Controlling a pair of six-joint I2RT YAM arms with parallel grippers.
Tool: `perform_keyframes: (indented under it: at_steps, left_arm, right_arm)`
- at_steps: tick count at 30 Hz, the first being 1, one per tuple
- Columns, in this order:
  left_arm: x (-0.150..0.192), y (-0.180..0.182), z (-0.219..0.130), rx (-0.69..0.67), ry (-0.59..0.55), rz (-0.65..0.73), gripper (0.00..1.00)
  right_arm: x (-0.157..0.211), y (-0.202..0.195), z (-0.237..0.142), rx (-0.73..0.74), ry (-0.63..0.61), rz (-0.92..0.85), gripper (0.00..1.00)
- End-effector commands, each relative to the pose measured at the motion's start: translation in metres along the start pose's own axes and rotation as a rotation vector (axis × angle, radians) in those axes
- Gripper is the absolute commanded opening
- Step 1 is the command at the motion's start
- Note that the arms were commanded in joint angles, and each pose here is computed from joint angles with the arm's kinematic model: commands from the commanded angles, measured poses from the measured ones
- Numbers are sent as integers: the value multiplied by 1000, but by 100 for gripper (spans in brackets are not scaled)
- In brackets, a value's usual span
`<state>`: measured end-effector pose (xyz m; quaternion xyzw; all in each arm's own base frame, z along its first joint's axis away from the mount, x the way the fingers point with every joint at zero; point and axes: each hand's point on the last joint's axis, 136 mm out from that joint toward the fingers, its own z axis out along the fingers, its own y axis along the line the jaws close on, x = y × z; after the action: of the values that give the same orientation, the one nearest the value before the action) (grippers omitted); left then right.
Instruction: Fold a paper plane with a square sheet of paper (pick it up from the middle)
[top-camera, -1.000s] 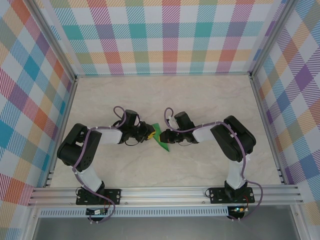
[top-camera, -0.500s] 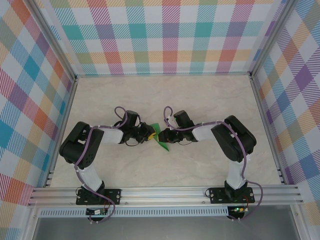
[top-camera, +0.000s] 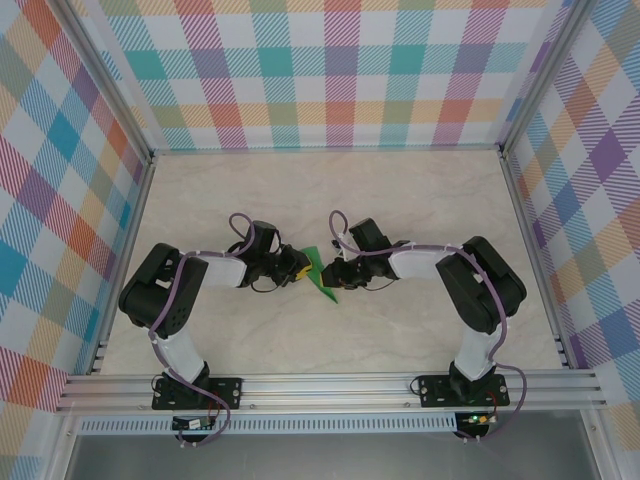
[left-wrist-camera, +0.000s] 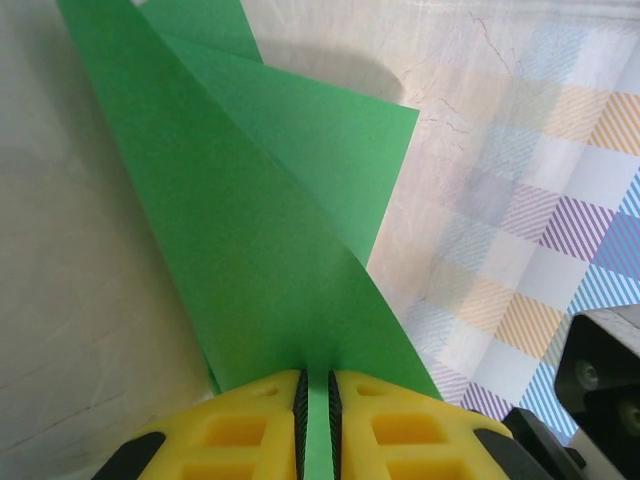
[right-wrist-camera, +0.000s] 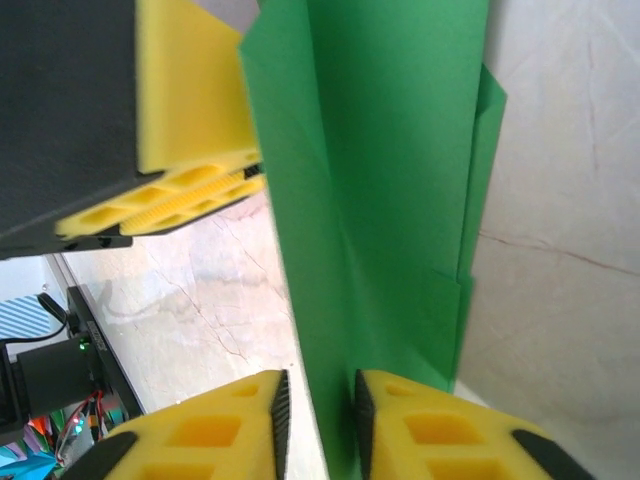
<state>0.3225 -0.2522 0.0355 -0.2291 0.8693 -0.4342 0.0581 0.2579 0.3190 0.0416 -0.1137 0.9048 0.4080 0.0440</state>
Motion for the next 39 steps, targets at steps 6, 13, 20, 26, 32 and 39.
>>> perform_keyframes:
  at_steps: [6, 13, 20, 26, 32, 39]
  left_arm:
    - [5, -7, 4, 12, 23, 31, 16]
    - [5, -7, 5, 10, 23, 30, 16]
    - [5, -7, 5, 9, 24, 27, 16]
    - [5, -8, 5, 12, 25, 28, 15]
    - [5, -11, 4, 17, 25, 31, 15]
    - [6, -15, 2, 31, 26, 35, 15]
  right_arm:
    - [7, -6, 0, 13, 28, 12, 15]
    - [11, -18, 9, 32, 48, 35, 13]
    - [9, -18, 10, 32, 47, 34, 16]
    - [6, -8, 3, 18, 40, 18, 17]
    - [8, -1, -9, 35, 33, 1, 23]
    - [14, -1, -13, 40, 49, 0, 24]
